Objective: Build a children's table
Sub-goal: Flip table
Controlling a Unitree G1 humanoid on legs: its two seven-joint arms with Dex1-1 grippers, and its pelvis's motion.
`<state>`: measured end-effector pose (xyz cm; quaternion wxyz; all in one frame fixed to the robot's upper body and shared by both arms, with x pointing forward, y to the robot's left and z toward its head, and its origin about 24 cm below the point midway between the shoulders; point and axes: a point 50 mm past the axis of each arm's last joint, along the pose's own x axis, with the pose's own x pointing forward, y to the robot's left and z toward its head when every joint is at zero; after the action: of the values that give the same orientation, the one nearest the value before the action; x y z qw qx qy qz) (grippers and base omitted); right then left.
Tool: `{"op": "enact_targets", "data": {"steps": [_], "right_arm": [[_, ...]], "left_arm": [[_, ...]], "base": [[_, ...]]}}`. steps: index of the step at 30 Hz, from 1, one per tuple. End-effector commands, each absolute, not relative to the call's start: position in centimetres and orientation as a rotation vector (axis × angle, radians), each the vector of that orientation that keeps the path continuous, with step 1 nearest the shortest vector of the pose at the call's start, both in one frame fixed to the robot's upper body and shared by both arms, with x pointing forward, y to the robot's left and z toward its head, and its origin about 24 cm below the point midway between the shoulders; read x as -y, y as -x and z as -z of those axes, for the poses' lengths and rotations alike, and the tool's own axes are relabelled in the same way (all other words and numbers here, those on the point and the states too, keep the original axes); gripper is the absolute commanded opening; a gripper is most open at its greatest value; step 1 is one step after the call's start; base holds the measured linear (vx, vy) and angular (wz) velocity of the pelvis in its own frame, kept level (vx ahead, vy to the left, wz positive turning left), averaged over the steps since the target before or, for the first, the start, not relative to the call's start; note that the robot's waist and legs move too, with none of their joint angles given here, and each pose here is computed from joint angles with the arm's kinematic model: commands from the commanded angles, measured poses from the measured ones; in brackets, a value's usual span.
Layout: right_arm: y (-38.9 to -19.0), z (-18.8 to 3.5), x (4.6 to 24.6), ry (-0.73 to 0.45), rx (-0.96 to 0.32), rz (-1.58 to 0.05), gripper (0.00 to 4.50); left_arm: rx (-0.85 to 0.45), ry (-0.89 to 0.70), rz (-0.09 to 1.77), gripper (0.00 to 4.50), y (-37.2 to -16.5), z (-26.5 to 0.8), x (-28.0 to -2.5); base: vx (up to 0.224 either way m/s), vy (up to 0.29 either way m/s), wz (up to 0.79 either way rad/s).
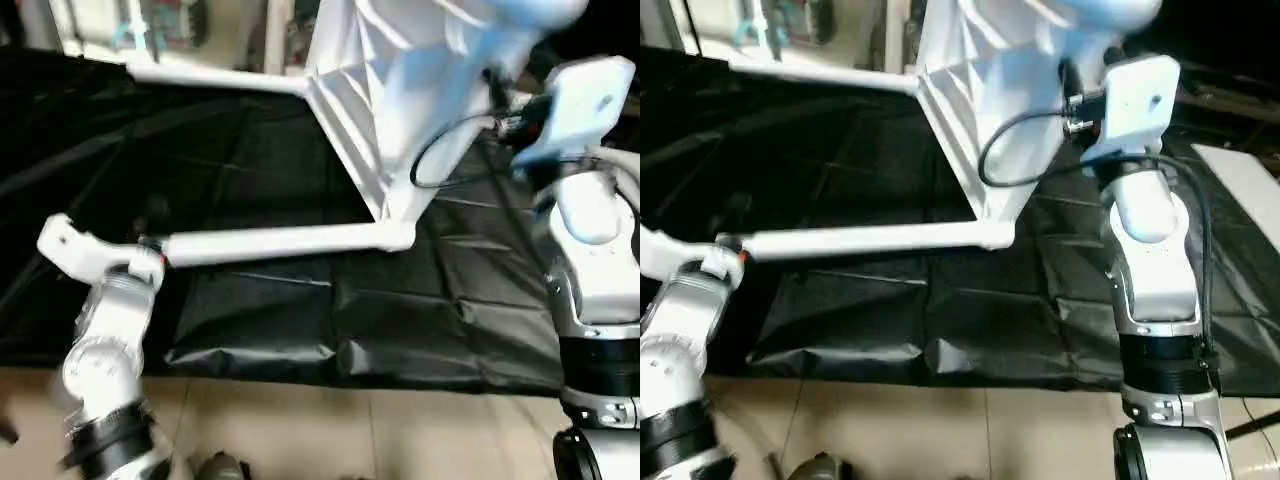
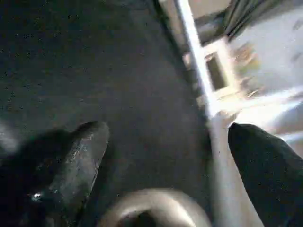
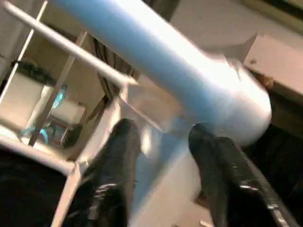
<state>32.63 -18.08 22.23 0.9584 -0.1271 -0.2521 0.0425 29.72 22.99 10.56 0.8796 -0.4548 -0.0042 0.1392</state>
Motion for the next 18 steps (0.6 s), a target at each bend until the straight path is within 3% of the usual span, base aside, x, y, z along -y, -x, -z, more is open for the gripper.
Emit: {"op": "enact_targets", "data": {"steps": [1,11,18], "right_arm": [[-32.5,-22.6,19.0,0.272,0.522,-0.043,1.48],[-32.4,-22.3,18.5,0.25,0.519,-0.055,0.58],[-32.3,-21.7,17.6,0.217,0.505,-0.104,0.05]], "left_arm": [[-0.01,0.958,-0.359,4.5,-29.5,-9.9,-23.9],[-0.101,0.659,-0.558,4.5,-28.1,-8.0,-27.9],[-0.11,0.65,-0.647,4.5,-27.4,-6.9,-29.3]], "base": [[0.0,0.0,0.0],[0.0,0.0,0.0],[0.0,0.0,0.0]]}}
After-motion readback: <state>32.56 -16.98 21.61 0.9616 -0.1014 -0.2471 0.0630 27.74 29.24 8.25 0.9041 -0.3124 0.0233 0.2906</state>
